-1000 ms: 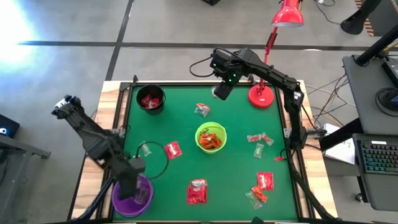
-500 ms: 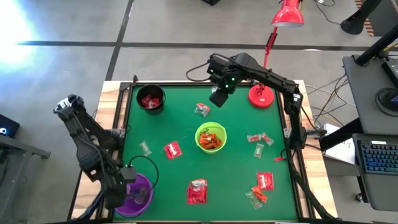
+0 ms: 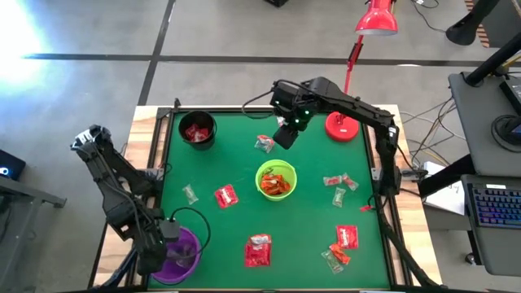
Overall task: Sort candy
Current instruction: Put the orange chocolate into the green bucket
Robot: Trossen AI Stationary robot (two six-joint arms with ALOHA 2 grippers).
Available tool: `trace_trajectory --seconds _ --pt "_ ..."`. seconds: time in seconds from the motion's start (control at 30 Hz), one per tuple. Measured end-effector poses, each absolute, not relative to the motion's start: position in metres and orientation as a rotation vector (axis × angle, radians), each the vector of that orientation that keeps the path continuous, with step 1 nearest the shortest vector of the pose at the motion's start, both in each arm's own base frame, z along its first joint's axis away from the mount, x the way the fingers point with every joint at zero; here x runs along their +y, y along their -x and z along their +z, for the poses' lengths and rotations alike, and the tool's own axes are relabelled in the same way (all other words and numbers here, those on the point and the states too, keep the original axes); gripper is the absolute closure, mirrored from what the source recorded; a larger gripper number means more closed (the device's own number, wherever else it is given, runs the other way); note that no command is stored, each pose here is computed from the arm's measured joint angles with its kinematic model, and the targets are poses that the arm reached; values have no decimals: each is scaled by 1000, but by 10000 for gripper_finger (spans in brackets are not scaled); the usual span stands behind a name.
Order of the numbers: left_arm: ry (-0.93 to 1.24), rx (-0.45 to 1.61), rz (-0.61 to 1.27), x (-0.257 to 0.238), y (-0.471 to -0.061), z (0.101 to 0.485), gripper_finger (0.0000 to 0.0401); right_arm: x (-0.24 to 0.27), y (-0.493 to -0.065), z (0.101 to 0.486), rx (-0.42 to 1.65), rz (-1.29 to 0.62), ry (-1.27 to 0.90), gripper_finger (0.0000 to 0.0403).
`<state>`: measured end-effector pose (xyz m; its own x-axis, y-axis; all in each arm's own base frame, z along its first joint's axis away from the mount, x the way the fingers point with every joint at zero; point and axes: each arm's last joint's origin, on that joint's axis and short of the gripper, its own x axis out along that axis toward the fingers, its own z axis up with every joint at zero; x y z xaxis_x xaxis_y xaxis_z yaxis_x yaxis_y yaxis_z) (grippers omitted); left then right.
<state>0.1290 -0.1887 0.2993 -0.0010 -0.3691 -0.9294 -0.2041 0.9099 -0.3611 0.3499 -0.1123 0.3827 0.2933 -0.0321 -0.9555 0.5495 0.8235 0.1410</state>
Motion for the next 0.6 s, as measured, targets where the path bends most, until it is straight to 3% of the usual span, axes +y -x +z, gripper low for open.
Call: trace_trajectory --seconds 0.37,0.6 --pt "450 1500 -65 -187 -131 299 299 -39 -314 435 1075 -343 -538 275" --pt "456 1445 -13 -186 -133 299 299 21 -296 439 1095 -296 -531 275"
